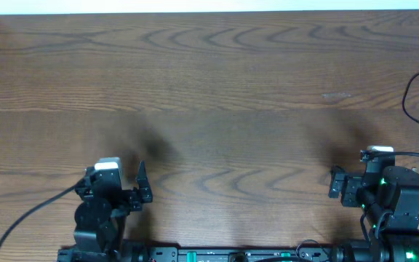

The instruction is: Untangle cables

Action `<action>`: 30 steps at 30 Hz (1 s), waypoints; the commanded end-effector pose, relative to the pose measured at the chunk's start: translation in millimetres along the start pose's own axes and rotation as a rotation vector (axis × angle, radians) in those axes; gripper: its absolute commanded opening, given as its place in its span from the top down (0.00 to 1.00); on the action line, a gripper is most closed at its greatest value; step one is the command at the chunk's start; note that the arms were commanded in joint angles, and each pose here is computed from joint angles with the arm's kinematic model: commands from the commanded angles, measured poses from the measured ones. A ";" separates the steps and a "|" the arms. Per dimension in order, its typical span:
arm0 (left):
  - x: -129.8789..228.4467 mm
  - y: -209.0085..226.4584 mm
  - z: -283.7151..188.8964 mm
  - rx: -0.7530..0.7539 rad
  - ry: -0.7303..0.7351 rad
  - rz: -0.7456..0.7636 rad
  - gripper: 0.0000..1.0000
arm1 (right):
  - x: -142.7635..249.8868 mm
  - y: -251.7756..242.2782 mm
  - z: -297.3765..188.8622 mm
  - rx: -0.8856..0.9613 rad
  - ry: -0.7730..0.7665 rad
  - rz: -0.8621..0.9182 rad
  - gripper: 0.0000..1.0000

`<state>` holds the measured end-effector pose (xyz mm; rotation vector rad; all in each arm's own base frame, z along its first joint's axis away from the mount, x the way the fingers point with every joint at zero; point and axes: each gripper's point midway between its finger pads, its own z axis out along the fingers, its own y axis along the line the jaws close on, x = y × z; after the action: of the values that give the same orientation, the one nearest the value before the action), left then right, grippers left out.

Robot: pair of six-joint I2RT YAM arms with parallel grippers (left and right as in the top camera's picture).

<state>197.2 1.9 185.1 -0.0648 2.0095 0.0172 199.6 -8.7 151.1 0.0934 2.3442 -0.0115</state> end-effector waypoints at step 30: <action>23.1 -0.1 57.8 -0.011 -0.262 -0.034 0.02 | 1.4 0.2 0.2 -0.003 0.001 0.012 0.01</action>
<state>237.8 0.5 150.3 -0.0985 1.7408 -0.0086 199.4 -8.7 150.7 0.0930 2.3454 -0.0117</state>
